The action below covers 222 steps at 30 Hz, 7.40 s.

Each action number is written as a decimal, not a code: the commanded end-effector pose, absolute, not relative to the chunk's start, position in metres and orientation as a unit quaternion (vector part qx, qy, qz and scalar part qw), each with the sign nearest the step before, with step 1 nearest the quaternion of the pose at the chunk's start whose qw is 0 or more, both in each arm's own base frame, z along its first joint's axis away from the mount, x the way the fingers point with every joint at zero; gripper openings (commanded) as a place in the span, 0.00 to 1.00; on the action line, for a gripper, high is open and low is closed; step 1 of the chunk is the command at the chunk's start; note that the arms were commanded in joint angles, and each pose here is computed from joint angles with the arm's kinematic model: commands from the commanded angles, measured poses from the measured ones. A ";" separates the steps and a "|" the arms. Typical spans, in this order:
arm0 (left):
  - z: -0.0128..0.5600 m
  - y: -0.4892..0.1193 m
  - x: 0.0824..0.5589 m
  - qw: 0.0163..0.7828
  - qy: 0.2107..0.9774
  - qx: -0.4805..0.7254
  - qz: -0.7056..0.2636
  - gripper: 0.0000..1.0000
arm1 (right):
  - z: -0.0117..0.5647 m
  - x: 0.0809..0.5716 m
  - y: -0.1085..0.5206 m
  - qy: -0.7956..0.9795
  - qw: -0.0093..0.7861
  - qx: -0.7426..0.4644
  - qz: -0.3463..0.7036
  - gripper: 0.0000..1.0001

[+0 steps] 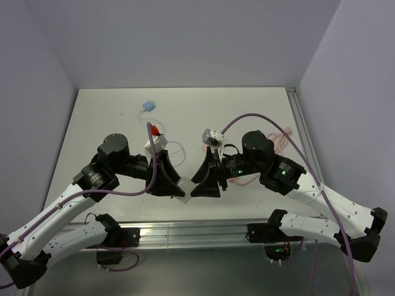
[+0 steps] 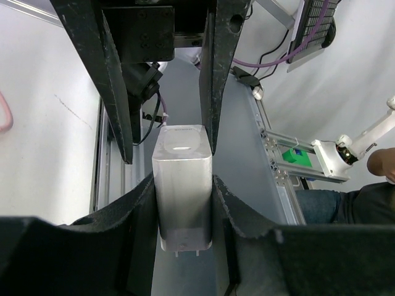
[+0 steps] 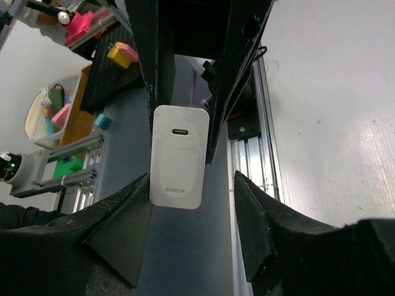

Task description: Insert the plug

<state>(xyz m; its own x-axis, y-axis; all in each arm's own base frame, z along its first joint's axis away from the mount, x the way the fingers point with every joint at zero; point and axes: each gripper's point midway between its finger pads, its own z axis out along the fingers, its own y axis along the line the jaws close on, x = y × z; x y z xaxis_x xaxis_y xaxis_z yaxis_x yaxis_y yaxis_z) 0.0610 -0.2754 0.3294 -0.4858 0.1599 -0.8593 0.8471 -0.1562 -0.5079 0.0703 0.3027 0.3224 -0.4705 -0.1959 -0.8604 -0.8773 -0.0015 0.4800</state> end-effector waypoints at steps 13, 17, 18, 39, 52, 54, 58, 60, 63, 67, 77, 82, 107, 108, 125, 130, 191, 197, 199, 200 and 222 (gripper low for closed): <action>0.341 -0.274 0.052 0.288 0.565 0.441 -0.635 0.00 | 0.364 0.072 0.317 0.599 0.301 -0.423 0.610 0.00; 0.342 -0.272 0.067 0.331 0.597 0.404 -0.609 0.46 | 0.363 0.080 0.315 0.613 0.323 -0.400 0.600 0.00; 0.346 -0.271 0.074 0.354 0.603 0.386 -0.602 0.61 | 0.357 0.085 0.315 0.623 0.330 -0.389 0.593 0.00; 0.379 -0.261 0.086 0.447 0.539 0.271 -0.660 0.59 | 0.392 0.081 0.304 0.575 0.380 -0.319 0.650 0.00; 0.369 -0.267 0.083 0.418 0.559 0.293 -0.653 0.01 | 0.401 0.080 0.304 0.561 0.397 -0.351 0.636 0.41; 0.369 -0.267 0.083 0.416 0.558 0.296 -0.654 0.01 | 0.402 0.081 0.305 0.561 0.396 -0.355 0.635 0.42; 0.365 -0.269 0.085 0.410 0.566 0.293 -0.653 0.01 | 0.404 0.080 0.311 0.555 0.387 -0.365 0.639 0.44; 0.366 -0.269 0.084 0.409 0.562 0.294 -0.656 0.01 | 0.406 0.080 0.311 0.552 0.389 -0.369 0.639 0.49; 0.363 -0.270 0.084 0.407 0.564 0.293 -0.656 0.01 | 0.408 0.080 0.313 0.548 0.388 -0.371 0.641 0.55; 0.366 -0.268 0.084 0.411 0.562 0.291 -0.656 0.01 | 0.406 0.082 0.316 0.553 0.381 -0.375 0.639 0.54; 0.367 -0.266 0.082 0.414 0.561 0.292 -0.654 0.01 | 0.395 0.079 0.318 0.559 0.363 -0.386 0.638 0.49; 0.370 -0.265 0.080 0.416 0.558 0.295 -0.654 0.01 | 0.393 0.078 0.321 0.559 0.352 -0.390 0.641 0.48; 0.377 -0.261 0.079 0.427 0.556 0.295 -0.650 0.01 | 0.371 0.084 0.322 0.586 0.345 -0.386 0.623 0.50; 0.376 -0.261 0.080 0.427 0.557 0.294 -0.649 0.01 | 0.371 0.084 0.322 0.586 0.345 -0.387 0.623 0.49; 0.379 -0.260 0.079 0.431 0.554 0.296 -0.648 0.01 | 0.363 0.086 0.324 0.595 0.337 -0.392 0.616 0.51; 0.379 -0.259 0.078 0.431 0.554 0.295 -0.649 0.01 | 0.359 0.085 0.325 0.596 0.330 -0.396 0.616 0.51; 0.307 -0.201 0.178 0.524 0.709 -0.004 -0.471 0.92 | 0.108 0.345 0.216 0.907 0.252 -0.338 0.007 0.00; 0.306 -0.200 0.178 0.527 0.709 -0.005 -0.469 0.92 | 0.099 0.349 0.213 0.909 0.243 -0.339 0.012 0.00; 0.306 -0.201 0.179 0.525 0.710 -0.003 -0.468 0.92 | 0.098 0.350 0.214 0.908 0.244 -0.340 0.017 0.00; 0.306 -0.202 0.178 0.525 0.710 -0.002 -0.469 0.92 | 0.098 0.350 0.215 0.909 0.243 -0.339 0.021 0.00; 0.303 -0.203 0.180 0.521 0.714 -0.004 -0.468 0.92 | 0.064 0.348 0.202 0.917 0.204 -0.339 0.037 0.00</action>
<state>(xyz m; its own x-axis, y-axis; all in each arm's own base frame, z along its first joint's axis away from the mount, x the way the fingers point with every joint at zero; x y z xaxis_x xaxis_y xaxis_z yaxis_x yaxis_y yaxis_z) 0.1795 -0.2003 0.2921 -0.4698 -0.4714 -0.7464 0.4617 0.5894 -0.6629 0.3429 0.2107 0.0776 -0.6870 -0.5954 -0.4166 -0.6330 0.7718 -0.0593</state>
